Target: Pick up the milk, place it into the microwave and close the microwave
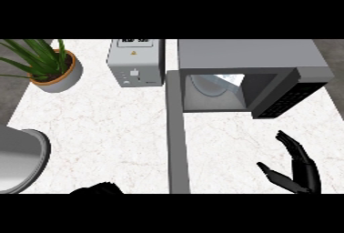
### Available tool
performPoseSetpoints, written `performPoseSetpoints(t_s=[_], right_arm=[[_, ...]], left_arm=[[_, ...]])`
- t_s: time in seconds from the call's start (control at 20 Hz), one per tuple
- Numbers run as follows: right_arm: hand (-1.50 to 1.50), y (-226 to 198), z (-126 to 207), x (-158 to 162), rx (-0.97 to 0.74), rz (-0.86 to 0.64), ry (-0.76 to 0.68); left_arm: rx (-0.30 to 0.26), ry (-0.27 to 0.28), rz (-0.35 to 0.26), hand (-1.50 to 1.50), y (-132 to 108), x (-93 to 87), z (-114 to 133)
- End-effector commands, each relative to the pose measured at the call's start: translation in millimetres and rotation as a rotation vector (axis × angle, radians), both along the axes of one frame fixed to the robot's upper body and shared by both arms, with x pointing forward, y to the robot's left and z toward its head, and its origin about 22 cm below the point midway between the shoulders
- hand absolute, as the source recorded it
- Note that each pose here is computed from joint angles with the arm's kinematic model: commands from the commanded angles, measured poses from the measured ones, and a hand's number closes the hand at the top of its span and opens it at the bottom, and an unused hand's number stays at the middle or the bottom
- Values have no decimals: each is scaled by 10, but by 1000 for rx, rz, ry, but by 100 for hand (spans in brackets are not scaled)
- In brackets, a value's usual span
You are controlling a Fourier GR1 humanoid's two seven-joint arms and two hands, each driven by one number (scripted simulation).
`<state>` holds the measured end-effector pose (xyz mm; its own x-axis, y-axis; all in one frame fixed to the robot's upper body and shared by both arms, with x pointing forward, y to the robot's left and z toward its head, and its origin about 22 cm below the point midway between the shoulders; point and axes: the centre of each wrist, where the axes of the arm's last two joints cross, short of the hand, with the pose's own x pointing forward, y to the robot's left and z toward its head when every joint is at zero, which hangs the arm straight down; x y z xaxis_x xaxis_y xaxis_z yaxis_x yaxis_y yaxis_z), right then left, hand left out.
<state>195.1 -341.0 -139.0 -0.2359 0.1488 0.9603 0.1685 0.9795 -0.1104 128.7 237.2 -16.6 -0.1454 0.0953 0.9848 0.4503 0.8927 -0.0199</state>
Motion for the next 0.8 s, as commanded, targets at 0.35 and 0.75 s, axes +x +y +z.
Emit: performPoseSetpoints(t_s=[0.35,0.75], right_arm=[[-150,-660,92,-605,67,-101,-31],[-150,-896,302,-686,64,-59,-32]], left_arm=[[97,-29,34,150,-524,611,-225],[310,59,-272,150,-935,959,-69]])
